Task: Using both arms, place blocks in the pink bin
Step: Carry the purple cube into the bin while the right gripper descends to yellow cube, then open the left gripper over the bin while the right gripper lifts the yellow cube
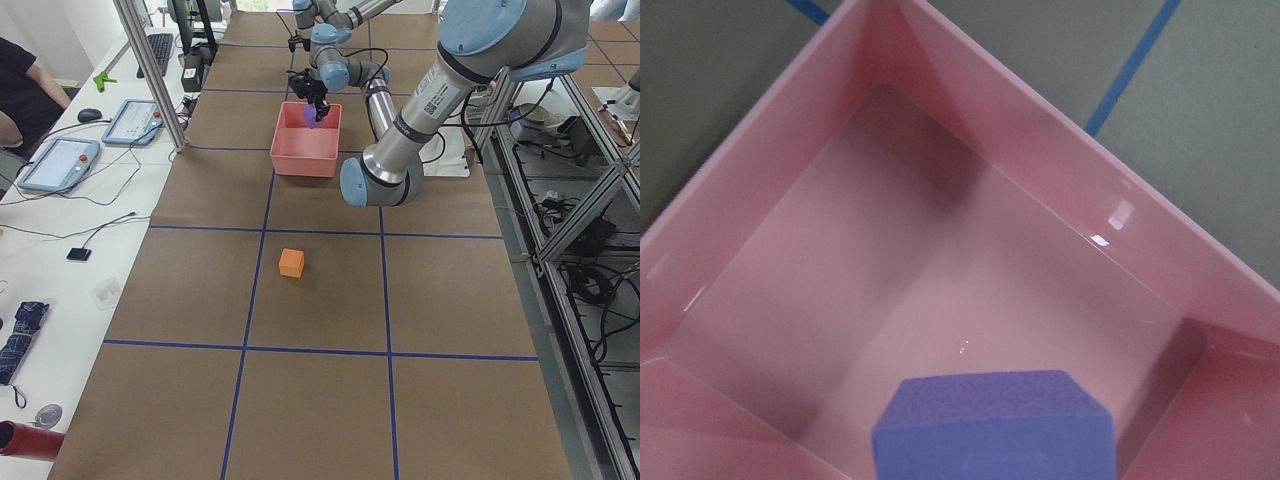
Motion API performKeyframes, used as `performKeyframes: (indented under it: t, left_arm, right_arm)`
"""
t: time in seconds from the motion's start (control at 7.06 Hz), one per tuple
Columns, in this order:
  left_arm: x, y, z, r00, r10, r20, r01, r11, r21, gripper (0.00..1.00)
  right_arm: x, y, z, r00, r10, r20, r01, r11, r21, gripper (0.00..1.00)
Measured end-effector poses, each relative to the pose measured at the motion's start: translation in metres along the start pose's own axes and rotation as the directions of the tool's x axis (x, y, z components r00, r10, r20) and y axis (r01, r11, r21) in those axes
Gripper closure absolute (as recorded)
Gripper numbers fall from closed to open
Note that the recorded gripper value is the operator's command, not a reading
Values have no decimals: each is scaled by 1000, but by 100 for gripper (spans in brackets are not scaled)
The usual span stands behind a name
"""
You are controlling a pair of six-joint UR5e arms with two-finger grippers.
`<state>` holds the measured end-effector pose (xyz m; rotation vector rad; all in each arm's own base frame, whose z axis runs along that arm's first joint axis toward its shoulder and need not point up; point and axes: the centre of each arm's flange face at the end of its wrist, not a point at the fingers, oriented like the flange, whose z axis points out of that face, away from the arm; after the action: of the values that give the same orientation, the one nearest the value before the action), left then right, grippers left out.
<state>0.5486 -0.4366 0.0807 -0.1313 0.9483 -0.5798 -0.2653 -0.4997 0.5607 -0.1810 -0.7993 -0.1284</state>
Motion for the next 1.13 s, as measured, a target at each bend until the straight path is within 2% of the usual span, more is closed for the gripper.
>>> performKeyframes:
  t: [0.28,0.57,0.85,0.99,1.13]
  left_arm:
    - [3,6,1,998,57,-8,-57,998,-2,0]
    - [5,-7,-13,997,79,-25,-79,997,15,0]
    - [-2,-42,-36,981,195,-14,-194,979,57,0]
    - [-24,-72,-45,963,268,14,-268,961,74,0]
    - [-62,-112,-54,938,343,41,-345,936,66,0]
  right_arm:
    - [-3,0,-3,1000,-2,2,2,1000,5,100]
    - [-14,1,-26,999,-19,26,18,999,39,100]
    - [-27,-10,-90,994,6,108,-14,997,80,100]
    - [-51,-22,-133,989,31,148,-43,996,80,100]
    - [-89,-30,-176,985,55,164,-68,995,72,100]
